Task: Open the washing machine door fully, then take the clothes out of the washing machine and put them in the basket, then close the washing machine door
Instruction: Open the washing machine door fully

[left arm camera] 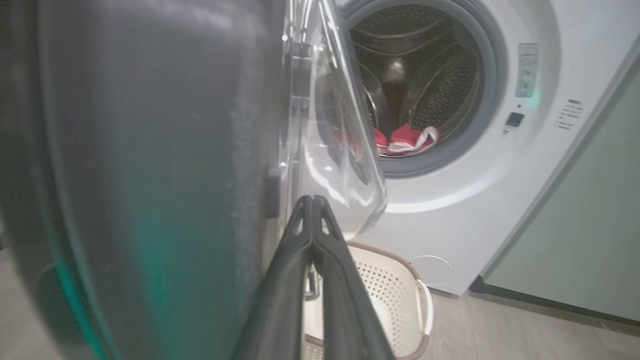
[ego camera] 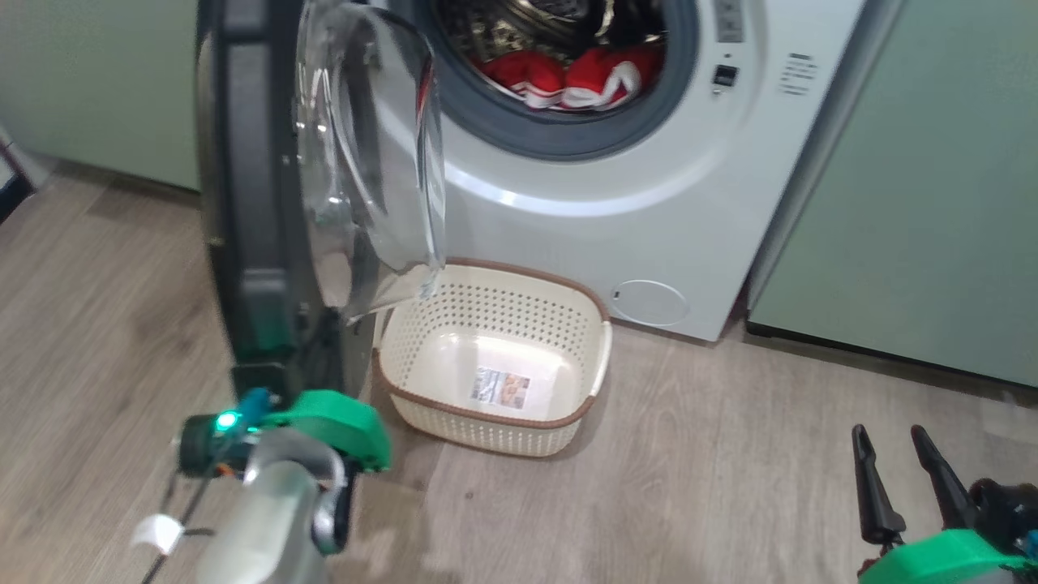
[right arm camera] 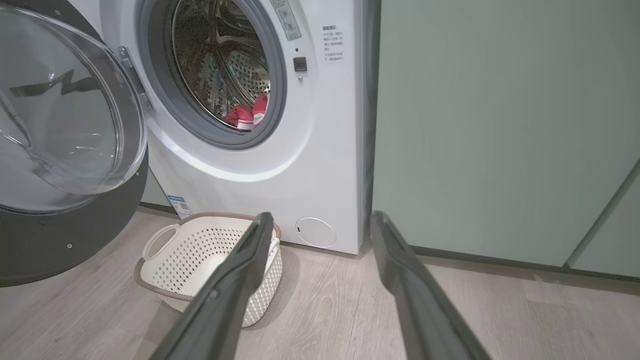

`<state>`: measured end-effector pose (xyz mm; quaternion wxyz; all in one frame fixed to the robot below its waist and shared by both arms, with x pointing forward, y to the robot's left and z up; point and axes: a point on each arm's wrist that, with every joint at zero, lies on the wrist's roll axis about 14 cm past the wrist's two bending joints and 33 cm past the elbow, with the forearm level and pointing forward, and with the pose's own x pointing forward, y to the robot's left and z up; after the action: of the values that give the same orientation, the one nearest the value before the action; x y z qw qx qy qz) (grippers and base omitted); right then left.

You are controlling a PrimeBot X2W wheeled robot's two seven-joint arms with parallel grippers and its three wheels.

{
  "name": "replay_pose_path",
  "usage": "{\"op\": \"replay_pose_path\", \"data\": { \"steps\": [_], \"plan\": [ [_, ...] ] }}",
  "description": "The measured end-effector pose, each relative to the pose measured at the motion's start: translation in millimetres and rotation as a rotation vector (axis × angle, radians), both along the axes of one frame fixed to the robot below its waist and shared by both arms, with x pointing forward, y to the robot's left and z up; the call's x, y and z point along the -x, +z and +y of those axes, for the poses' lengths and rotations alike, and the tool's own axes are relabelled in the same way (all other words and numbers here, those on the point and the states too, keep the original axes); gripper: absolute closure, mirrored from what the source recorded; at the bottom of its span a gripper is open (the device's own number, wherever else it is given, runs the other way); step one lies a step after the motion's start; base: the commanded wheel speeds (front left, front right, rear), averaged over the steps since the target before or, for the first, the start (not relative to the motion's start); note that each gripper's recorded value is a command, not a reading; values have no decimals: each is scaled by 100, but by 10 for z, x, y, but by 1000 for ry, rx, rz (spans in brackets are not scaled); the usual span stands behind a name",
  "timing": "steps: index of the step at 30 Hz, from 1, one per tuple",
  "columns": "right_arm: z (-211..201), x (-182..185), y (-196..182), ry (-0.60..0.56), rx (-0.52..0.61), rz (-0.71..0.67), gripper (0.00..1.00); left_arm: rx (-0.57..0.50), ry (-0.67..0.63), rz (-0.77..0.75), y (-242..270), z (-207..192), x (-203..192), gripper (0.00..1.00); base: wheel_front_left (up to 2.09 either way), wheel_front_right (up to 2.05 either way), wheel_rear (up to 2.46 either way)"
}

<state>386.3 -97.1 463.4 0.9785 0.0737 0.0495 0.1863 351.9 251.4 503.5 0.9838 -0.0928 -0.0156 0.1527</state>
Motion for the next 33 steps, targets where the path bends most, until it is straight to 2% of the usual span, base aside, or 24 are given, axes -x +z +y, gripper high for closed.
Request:
{"op": "replay_pose_path", "data": {
  "steps": [11,19,27,33],
  "plan": [
    [237,-89,-99,63,-7,29,0,8,257,50,-104,937,296,100,0,0,0],
    [292,-149,-160,75,-14,44,0,-14,385,63,-27,1466,378,100,0,0,0],
    [292,-183,-171,71,-21,46,0,5,478,77,-24,1784,427,100,0,0,0],
    [238,-167,-116,55,-24,32,0,-19,425,52,61,1706,341,100,0,0,0]
  ]
}}
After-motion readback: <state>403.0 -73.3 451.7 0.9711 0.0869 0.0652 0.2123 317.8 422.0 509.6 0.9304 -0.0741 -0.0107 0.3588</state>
